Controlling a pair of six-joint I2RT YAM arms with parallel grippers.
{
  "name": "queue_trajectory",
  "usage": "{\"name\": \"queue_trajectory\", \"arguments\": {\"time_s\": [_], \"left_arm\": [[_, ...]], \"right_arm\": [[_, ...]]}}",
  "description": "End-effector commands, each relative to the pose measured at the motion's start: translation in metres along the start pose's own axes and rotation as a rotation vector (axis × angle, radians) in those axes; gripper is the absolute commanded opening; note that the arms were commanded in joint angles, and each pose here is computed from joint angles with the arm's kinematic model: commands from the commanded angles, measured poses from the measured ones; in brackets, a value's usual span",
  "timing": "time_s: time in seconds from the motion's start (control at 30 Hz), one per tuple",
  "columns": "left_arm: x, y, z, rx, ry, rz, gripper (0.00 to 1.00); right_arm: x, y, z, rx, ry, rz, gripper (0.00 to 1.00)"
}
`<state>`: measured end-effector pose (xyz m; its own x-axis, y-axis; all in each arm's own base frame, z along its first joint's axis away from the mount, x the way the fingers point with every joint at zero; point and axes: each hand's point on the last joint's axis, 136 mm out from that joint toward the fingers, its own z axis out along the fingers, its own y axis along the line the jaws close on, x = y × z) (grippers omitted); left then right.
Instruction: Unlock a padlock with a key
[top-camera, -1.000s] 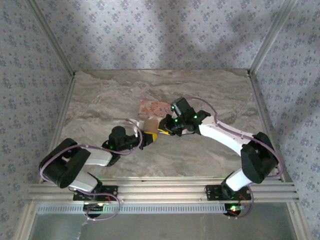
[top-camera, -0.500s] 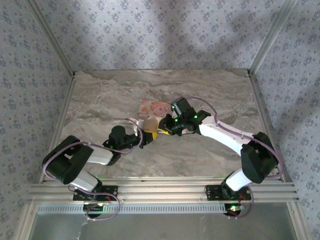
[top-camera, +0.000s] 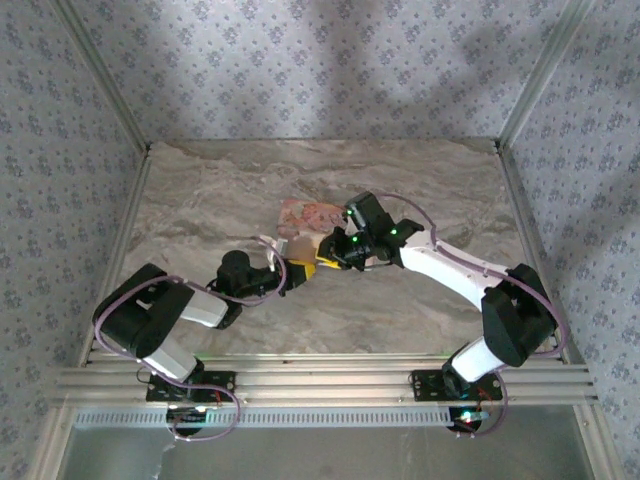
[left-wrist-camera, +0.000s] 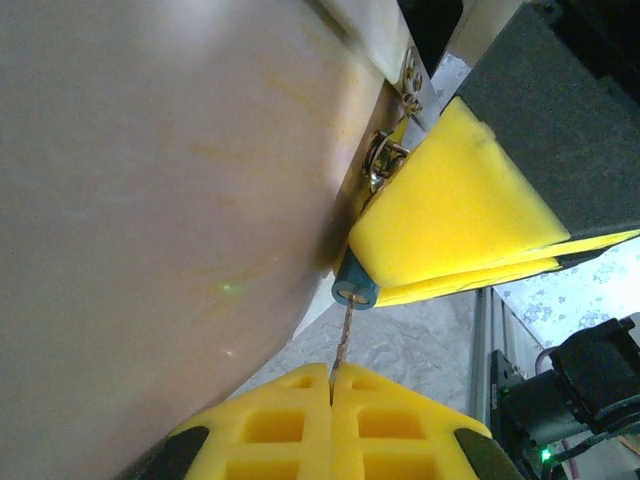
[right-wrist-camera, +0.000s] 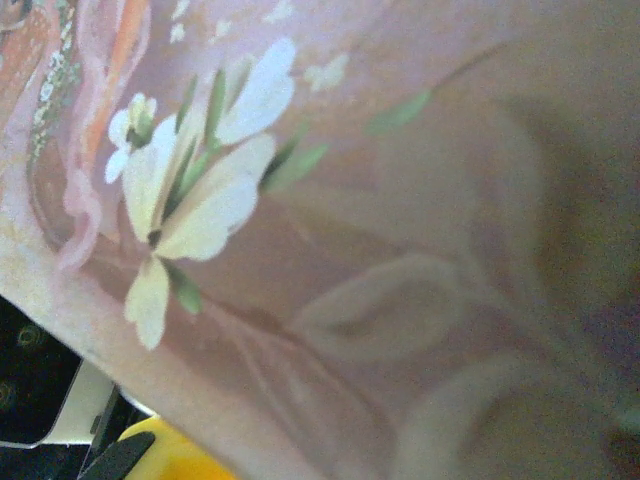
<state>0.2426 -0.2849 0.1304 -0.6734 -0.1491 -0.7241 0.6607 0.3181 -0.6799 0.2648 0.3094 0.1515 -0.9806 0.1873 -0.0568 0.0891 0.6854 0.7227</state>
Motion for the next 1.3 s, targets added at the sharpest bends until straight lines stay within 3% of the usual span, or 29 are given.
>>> {"name": "queue_trajectory", "arguments": {"time_s": [0.0,0.37,0.77,1.13,1.27], "left_arm": [[-0.023,-0.011,0.003,0.049,-0.053,0.061,0.0],[-0.026,-0.006,0.004,0.041,-0.043,0.045,0.0],[-0.032,-0.013,0.016,0.047,-0.09,0.019,0.0],[-0.027,-0.013,0.006,-0.081,-0.077,0.238,0.0],[-0.031,-0.022,0.009,-0.048,-0.093,0.23,0.0]], "right_arm": [[0.018,0.032,-0.014,-0.108,0.088,-0.116,0.0],[0.031,0.032,-0.01,-0.127,0.173,-0.152,0.0],[0.031,0.038,-0.005,-0.163,0.168,-0.114,0.0],[0.038,0.029,-0.013,-0.127,0.224,-0.114,0.0],[0.038,0.03,-0.013,-0.131,0.228,-0.111,0.0]]}}
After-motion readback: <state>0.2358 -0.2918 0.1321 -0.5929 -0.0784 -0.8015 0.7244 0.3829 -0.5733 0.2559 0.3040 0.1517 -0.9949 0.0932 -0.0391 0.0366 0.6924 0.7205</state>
